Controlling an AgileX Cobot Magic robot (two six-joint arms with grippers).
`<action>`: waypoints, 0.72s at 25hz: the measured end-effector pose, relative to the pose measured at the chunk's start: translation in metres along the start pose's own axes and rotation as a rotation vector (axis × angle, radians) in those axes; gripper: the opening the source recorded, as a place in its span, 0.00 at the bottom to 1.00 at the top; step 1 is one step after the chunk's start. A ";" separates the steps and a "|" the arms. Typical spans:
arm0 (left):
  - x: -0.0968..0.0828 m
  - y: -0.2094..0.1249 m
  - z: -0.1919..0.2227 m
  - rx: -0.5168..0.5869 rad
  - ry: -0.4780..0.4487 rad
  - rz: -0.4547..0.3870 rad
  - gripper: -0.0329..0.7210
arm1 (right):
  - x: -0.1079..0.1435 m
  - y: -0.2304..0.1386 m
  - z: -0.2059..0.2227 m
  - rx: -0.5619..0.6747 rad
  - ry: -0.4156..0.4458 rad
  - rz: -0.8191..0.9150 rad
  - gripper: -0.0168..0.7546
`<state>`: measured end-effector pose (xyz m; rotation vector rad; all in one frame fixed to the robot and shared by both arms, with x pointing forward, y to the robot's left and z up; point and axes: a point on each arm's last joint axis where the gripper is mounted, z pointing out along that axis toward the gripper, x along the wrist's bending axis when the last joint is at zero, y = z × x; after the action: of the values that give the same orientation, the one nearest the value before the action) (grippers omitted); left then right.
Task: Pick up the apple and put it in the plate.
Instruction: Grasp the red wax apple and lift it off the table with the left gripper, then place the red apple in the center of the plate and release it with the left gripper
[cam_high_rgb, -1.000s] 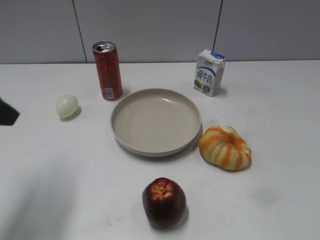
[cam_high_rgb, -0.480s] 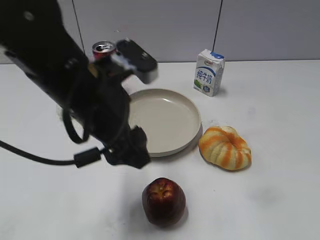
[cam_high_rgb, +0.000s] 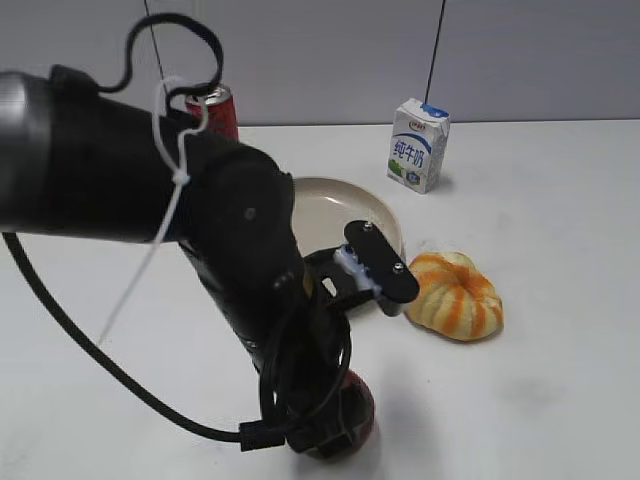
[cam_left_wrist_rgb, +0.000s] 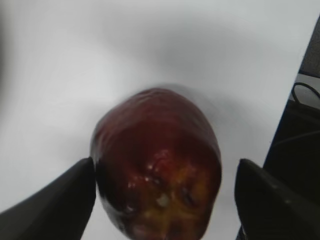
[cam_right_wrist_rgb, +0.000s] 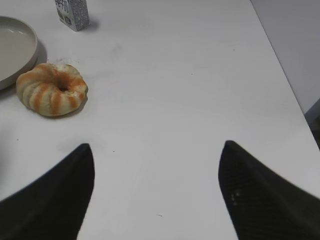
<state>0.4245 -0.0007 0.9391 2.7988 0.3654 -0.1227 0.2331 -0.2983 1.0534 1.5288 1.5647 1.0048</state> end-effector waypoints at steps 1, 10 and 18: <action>0.001 -0.001 0.003 0.008 -0.001 -0.001 0.92 | 0.000 0.000 0.000 0.000 0.000 0.000 0.78; -0.001 0.002 -0.001 0.044 -0.027 0.010 0.77 | 0.000 0.000 0.000 0.000 0.000 0.000 0.78; 0.053 0.049 -0.064 -0.087 0.161 0.016 0.77 | 0.000 0.000 0.000 0.000 0.000 0.000 0.78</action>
<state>0.4912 -0.0131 1.0074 2.7321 0.3767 0.1194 0.2331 -0.2983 1.0534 1.5288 1.5647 1.0048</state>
